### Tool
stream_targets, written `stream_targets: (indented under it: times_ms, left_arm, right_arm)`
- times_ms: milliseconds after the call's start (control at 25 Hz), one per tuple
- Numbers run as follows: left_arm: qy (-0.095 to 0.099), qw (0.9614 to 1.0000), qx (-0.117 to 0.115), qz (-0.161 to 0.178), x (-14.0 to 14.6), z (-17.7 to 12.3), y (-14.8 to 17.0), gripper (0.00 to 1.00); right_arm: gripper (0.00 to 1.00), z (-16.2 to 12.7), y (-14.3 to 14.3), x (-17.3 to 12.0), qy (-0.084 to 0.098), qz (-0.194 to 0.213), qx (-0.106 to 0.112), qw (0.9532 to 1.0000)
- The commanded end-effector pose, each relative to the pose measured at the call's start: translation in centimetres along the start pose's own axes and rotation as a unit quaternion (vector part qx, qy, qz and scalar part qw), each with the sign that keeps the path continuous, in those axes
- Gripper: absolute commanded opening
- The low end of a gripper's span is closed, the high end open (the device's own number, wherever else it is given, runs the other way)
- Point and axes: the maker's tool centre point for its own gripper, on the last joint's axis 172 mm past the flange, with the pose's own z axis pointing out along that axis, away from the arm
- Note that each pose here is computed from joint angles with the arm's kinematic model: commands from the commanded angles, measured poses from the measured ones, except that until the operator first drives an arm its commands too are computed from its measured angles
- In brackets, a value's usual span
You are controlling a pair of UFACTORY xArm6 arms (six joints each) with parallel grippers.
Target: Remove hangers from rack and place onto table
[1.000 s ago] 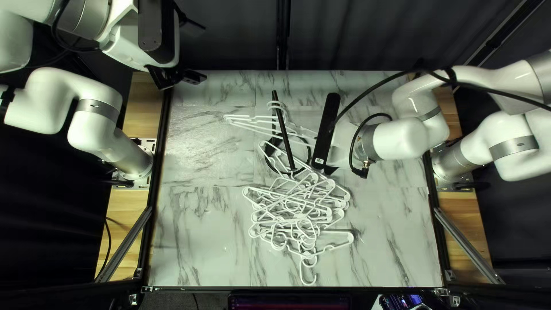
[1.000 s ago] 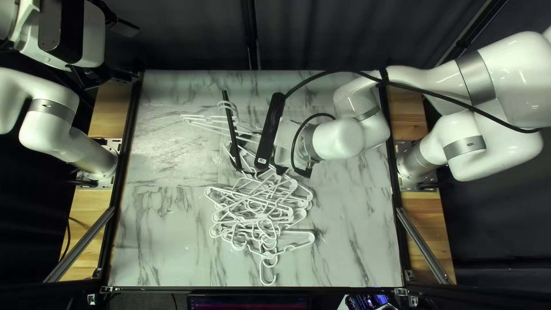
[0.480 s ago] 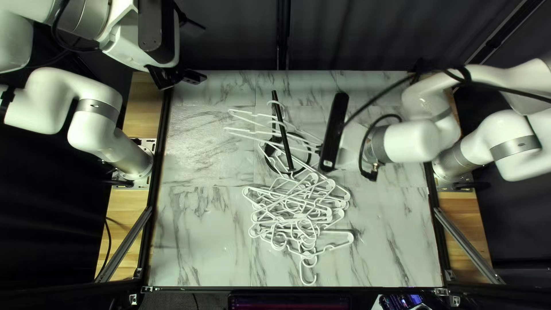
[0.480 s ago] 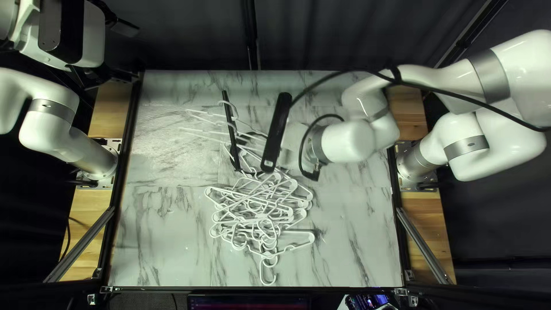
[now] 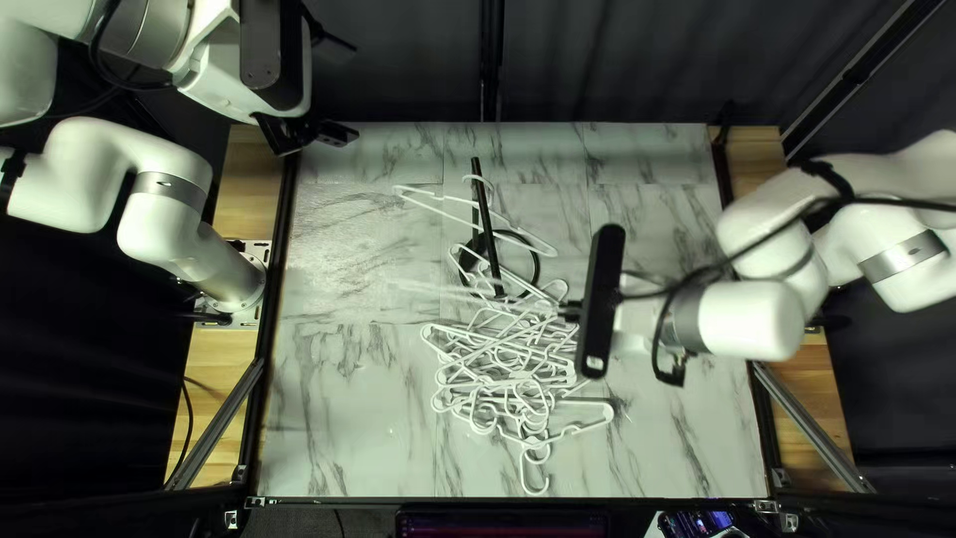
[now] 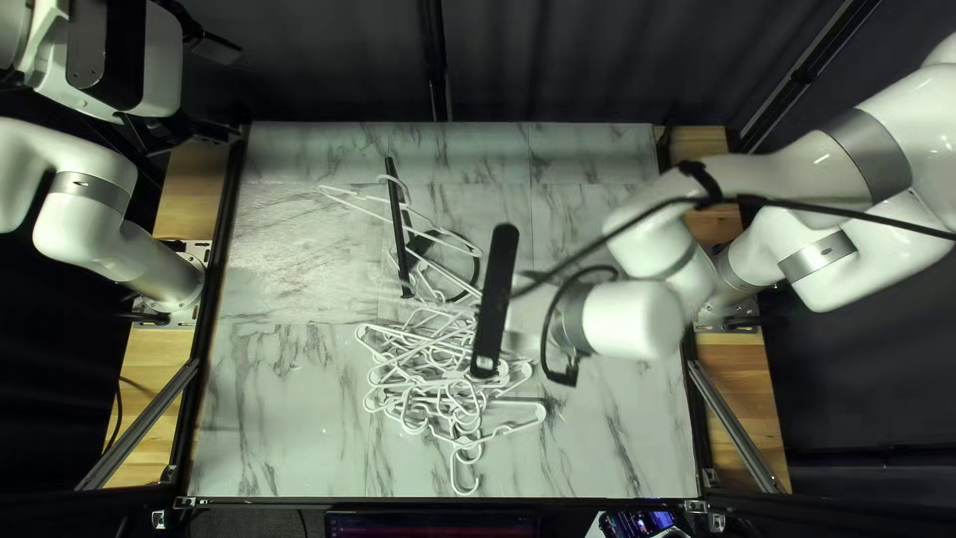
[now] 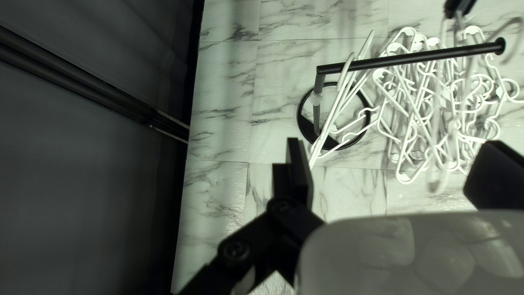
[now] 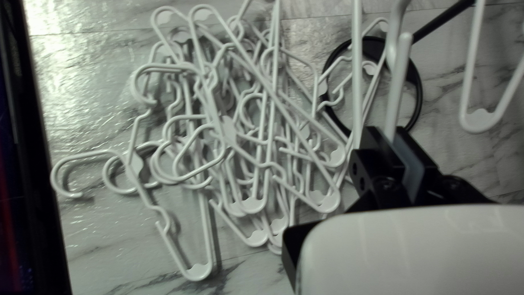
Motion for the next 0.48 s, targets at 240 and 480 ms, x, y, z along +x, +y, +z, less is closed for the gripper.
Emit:
stream_targets:
  times_ms: [240, 480]
  left_arm:
    - [0.000, 1.0000, 0.000, 0.000, 0.0, 0.0, 0.0, 1.00]
    - [0.000, 1.0000, 0.000, 0.000, 0.0, 0.0, 0.0, 1.00]
  right_arm:
    - [0.00, -1.4, -2.2, -2.7, -0.006, -0.004, 0.004, 1.0000]
    - [0.00, -1.2, -6.2, -4.5, 0.000, -0.043, 0.031, 0.9986]
